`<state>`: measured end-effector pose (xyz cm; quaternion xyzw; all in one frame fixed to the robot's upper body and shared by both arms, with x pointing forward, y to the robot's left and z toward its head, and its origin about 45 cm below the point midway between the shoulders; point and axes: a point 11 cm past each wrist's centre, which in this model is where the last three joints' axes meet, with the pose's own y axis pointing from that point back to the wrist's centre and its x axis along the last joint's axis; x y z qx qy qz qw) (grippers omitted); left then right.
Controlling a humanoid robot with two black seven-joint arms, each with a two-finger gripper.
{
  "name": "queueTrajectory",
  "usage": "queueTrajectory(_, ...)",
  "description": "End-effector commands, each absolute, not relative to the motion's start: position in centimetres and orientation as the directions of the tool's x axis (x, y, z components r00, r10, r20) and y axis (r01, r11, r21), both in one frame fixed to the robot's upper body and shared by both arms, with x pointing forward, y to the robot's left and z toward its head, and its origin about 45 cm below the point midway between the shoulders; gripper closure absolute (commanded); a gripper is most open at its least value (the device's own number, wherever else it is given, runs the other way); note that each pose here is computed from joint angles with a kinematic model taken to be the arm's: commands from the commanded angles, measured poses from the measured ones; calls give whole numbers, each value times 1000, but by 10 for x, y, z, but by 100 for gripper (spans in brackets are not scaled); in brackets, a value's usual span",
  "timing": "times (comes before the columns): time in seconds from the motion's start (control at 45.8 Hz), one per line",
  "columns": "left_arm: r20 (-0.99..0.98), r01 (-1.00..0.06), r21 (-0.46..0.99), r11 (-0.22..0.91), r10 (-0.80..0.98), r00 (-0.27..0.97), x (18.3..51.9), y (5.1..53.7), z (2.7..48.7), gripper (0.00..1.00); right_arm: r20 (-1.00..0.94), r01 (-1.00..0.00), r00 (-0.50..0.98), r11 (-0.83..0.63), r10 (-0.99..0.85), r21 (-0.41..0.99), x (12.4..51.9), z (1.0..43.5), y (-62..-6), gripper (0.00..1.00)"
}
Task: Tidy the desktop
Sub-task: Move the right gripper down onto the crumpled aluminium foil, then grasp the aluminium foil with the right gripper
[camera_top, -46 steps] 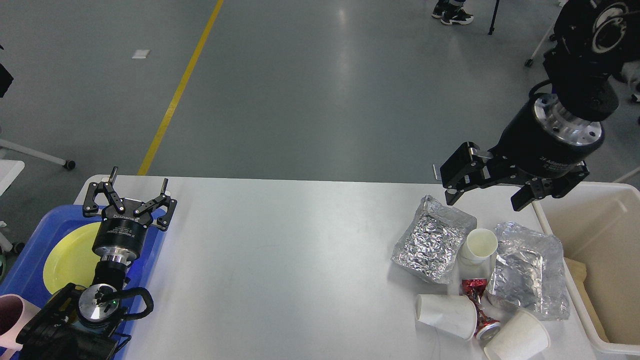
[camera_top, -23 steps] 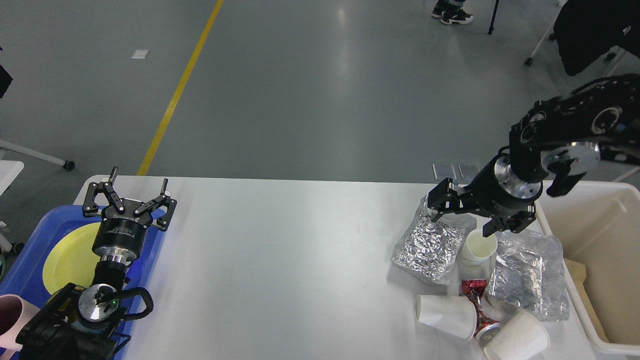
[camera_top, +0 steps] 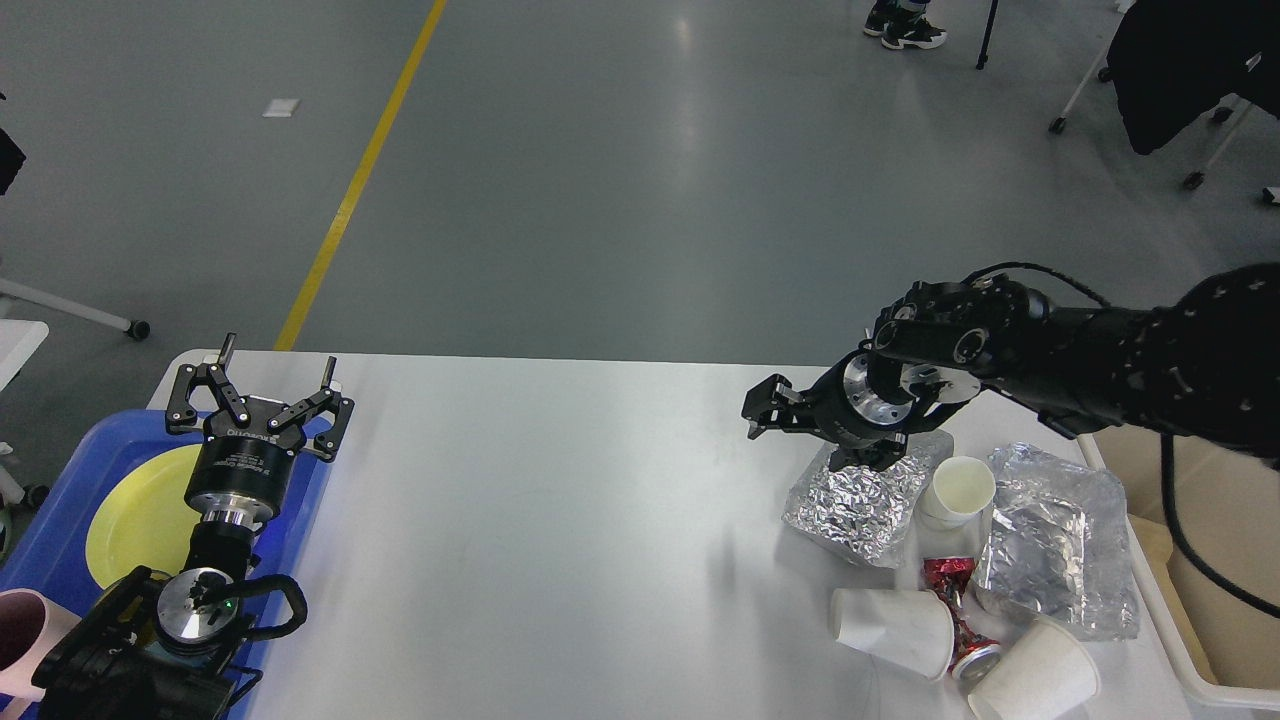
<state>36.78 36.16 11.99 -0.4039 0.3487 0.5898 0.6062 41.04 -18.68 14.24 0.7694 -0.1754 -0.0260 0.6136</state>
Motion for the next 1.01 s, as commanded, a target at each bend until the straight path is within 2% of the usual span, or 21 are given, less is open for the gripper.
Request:
queueTrajectory(0.0, -899, -997, -78, -22, 433, 61, 368, 362, 120, 4, 201, -264, 930, -178, -308, 948, 410, 110, -173, 0)
queueTrajectory(0.219, -899, -997, -78, -22, 433, 61, 368, 362, 120, 4, 314, -384, 867, -117, -388, 916, 420, 91, -188, 0)
queueTrajectory(0.415, -899, -997, -78, -22, 434, 61, 368, 362, 120, 4, 335, -394, 864, -93, -376, 914, 421, 91, -195, 0)
queueTrajectory(0.524, -899, -997, -77, -23, 434, 59, 368, 362, 119, 4, 332, -388, 861, -73, -386, 919, 412, 77, -203, 0)
queueTrajectory(0.634, -899, -997, -78, -22, 434, 61, 368, 362, 120, 4, 415, -468, 800, -17, -434, 884, 415, 67, -217, 0)
queueTrajectory(0.721, -899, -997, -78, -22, 434, 61, 368, 362, 120, 4, 464, -510, 750, 35, -471, 860, 403, 44, -225, 0)
queueTrajectory(0.983, -899, -997, -78, -22, 434, 61, 368, 362, 120, 4, 460, -515, 741, 25, -489, 857, 397, 38, -218, 0)
